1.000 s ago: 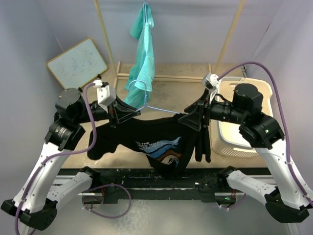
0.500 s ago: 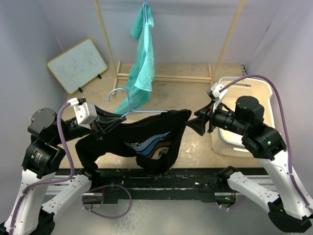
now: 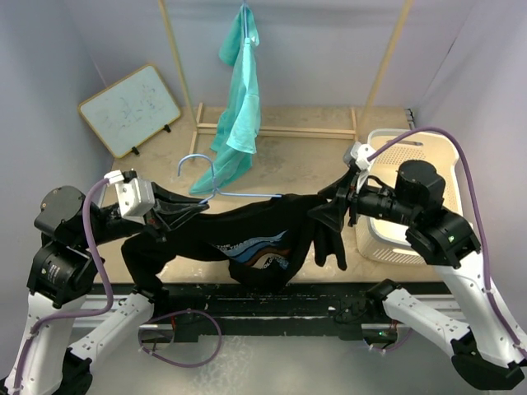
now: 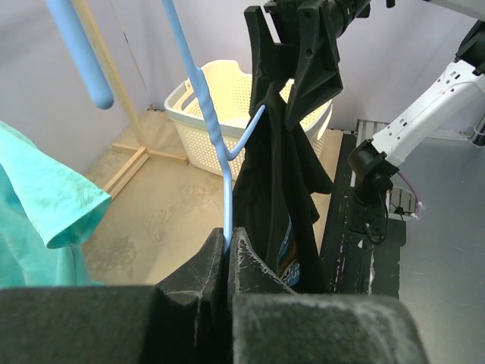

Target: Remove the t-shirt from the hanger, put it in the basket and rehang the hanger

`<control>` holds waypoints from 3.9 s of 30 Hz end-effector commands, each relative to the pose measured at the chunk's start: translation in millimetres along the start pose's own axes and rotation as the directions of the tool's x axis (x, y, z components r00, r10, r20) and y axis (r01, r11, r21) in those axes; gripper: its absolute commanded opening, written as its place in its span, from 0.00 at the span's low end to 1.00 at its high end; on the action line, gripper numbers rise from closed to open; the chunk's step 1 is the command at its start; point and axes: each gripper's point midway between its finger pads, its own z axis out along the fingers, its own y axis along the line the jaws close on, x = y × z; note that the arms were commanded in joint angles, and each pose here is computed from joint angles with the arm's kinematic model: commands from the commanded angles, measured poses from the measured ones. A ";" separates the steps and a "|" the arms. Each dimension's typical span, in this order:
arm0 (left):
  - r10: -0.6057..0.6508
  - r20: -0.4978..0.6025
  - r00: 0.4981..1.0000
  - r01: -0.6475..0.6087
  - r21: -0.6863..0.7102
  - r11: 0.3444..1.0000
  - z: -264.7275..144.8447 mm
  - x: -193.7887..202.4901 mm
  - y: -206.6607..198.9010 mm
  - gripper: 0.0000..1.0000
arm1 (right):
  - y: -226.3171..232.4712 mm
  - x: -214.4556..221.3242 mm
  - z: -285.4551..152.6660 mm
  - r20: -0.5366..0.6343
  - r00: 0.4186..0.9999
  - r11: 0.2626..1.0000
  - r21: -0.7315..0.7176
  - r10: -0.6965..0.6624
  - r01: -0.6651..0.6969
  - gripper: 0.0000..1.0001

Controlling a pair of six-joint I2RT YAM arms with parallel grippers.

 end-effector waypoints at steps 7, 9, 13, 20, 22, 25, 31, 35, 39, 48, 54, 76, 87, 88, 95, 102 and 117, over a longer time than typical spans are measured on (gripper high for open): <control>0.092 0.096 0.991 -0.090 -0.021 0.996 1.0 -38.9 4.9 0.00 | 15.5 0.3 1.0 0.011 0.999 0.995 -0.098 -0.034 0.035 0.01; 0.099 0.095 0.991 -0.094 -0.062 0.994 -0.5 -39.7 11.2 0.00 | 8.0 8.7 1.0 -0.028 0.999 0.999 -0.046 0.016 -0.018 0.00; 0.104 0.079 0.991 -0.090 -0.168 0.982 -5.8 -38.6 27.3 0.00 | -35.5 10.5 0.6 -0.021 0.995 0.973 0.213 0.097 -0.090 0.00; 0.102 0.036 0.994 -0.087 -0.290 0.953 -19.4 -30.8 42.1 0.00 | -89.3 -14.5 -38.9 0.114 0.984 0.803 0.570 0.134 -0.175 0.00; 0.111 0.047 0.993 -0.090 -0.323 0.942 -24.1 -33.4 44.6 0.00 | -95.2 -18.7 -47.6 0.138 0.981 0.766 0.612 0.138 -0.194 0.00; 0.140 0.092 0.986 -0.096 -0.376 0.922 -33.8 -43.7 46.2 0.00 | -92.9 -10.9 -39.2 0.099 0.981 0.782 0.592 0.167 -0.193 0.00; 0.164 0.169 0.972 -0.085 -0.397 0.914 -41.6 -58.1 41.5 0.00 | -64.5 22.1 5.9 -0.045 0.975 0.909 0.373 0.219 -0.187 0.00; 0.137 0.170 0.976 -0.068 -0.360 0.931 -31.3 -53.3 42.0 0.00 | -47.9 14.2 18.3 -0.045 0.987 0.960 0.240 0.157 -0.142 0.05; 0.074 0.091 0.993 -0.047 -0.268 0.962 -1.7 -23.4 50.7 0.00 | -4.3 -23.9 -1.1 0.068 0.996 0.997 0.050 0.061 -0.065 0.45; -0.047 -0.070 0.996 0.054 0.109 0.993 51.7 42.2 32.7 0.00 | 55.8 -76.4 -61.9 0.262 0.963 0.991 -0.092 -0.065 0.092 0.52; -0.065 -0.039 0.997 0.074 0.273 0.959 58.0 35.9 13.8 0.00 | 45.1 -65.7 -35.8 0.183 0.982 0.990 -0.123 -0.044 0.067 0.52; -0.097 0.037 0.995 0.084 0.270 0.959 63.7 19.8 16.6 0.00 | 34.1 -30.6 -0.9 0.026 0.999 0.982 -0.184 0.035 -0.029 0.00; -0.091 0.034 0.995 0.090 0.010 0.996 55.4 33.3 46.9 0.89 | -7.1 -62.7 -56.6 0.136 0.990 0.970 0.232 0.044 -0.075 0.00; -0.076 0.044 0.996 0.077 -0.021 0.997 51.1 31.4 48.5 0.91 | -10.0 -68.7 -65.0 0.154 0.987 0.960 0.269 0.039 -0.080 0.00; -0.020 0.079 0.997 0.040 -0.257 0.966 17.7 33.5 62.9 0.97 | -45.6 -86.4 -103.1 0.188 0.977 0.824 0.533 0.105 -0.191 0.00; -0.091 0.026 0.996 0.092 -0.475 0.875 -9.9 82.0 85.3 0.95 | -96.8 -120.6 -101.7 0.295 0.954 0.662 0.704 0.056 -0.257 0.00; -0.170 -0.010 0.985 0.135 -0.561 0.817 -34.3 125.5 79.8 0.92 | -189.2 -239.2 -37.5 0.411 0.889 0.475 0.835 -0.202 -0.278 0.00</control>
